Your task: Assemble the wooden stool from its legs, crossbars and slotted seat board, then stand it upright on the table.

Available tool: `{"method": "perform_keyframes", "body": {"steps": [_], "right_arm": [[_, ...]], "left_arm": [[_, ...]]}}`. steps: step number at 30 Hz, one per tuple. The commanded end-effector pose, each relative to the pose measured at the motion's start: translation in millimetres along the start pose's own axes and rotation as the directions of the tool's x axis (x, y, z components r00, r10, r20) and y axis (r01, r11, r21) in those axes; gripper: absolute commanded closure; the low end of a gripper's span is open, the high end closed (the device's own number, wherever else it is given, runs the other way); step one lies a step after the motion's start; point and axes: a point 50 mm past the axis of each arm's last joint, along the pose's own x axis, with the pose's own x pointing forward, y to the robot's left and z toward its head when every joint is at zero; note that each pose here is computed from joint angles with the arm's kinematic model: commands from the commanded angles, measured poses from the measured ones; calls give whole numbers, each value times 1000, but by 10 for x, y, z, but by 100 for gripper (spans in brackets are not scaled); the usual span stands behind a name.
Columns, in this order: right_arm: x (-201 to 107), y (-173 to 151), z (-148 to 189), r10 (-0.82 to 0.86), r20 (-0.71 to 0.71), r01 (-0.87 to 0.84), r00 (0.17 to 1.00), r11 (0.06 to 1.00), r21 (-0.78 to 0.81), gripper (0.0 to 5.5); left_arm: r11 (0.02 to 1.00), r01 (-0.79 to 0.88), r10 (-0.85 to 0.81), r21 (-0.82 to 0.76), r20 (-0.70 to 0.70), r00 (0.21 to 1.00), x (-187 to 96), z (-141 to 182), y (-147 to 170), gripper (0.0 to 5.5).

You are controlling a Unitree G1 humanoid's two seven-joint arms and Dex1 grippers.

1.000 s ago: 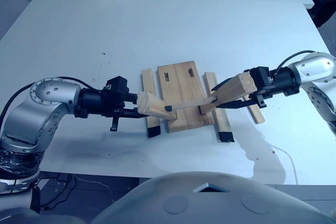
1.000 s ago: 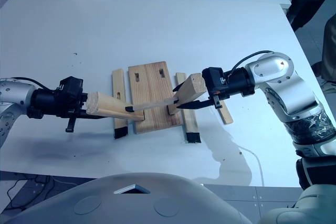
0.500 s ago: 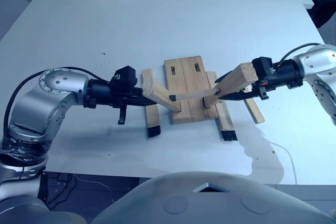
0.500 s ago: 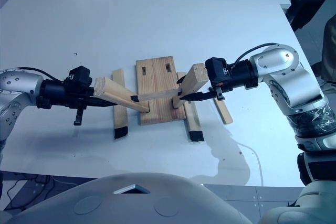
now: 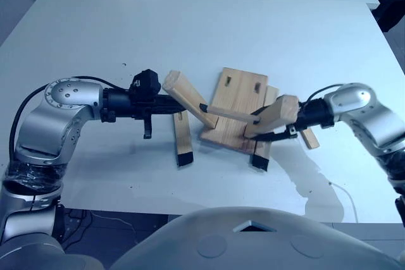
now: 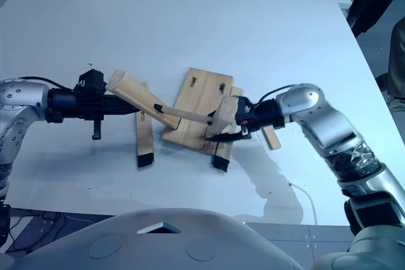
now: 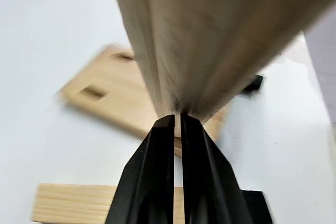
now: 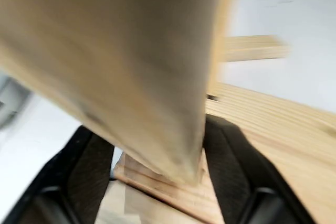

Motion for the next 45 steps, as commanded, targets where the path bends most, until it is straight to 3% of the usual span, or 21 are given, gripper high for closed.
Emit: {"method": "perform_keyframes", "body": {"steps": [1, 3, 13, 19, 23, 29, 34, 45], "right_arm": [[-53, -86, 151, -61, 6, 61, 998, 997, -55, 238], [-84, -103, 160, -80, -2, 80, 997, 994, -68, 238], [-171, -39, 9, -116, -65, 112, 991, 991, -70, 238], [-235, -49, -28, -147, -92, 141, 985, 987, -71, 157], [-328, -58, -158, -207, -155, 198, 966, 978, -72, 157], [-271, 16, -358, -221, -189, 217, 957, 975, -41, 157], [-265, 63, -535, -218, -233, 221, 948, 975, -14, 157], [-484, 203, -781, -240, -313, 265, 919, 964, 40, 157]], "left_arm": [[998, 63, -63, 21, -23, 998, 76, -133, -69, 472], [998, 55, -54, 24, -30, 998, 47, -173, -61, 452], [998, 9, -3, 68, -99, 995, -78, -279, 1, 452], [997, -23, 37, 77, -178, 983, -100, -471, 6, 347], [996, -76, 83, 47, -173, 981, -88, -592, -5, 347], [992, -122, 119, -23, -104, 987, 183, -737, -172, 347], [991, -130, 128, -7, -145, 981, 299, -892, -252, 347], [989, -147, 147, 22, -292, 945, 47, -1182, -263, 347]]}}
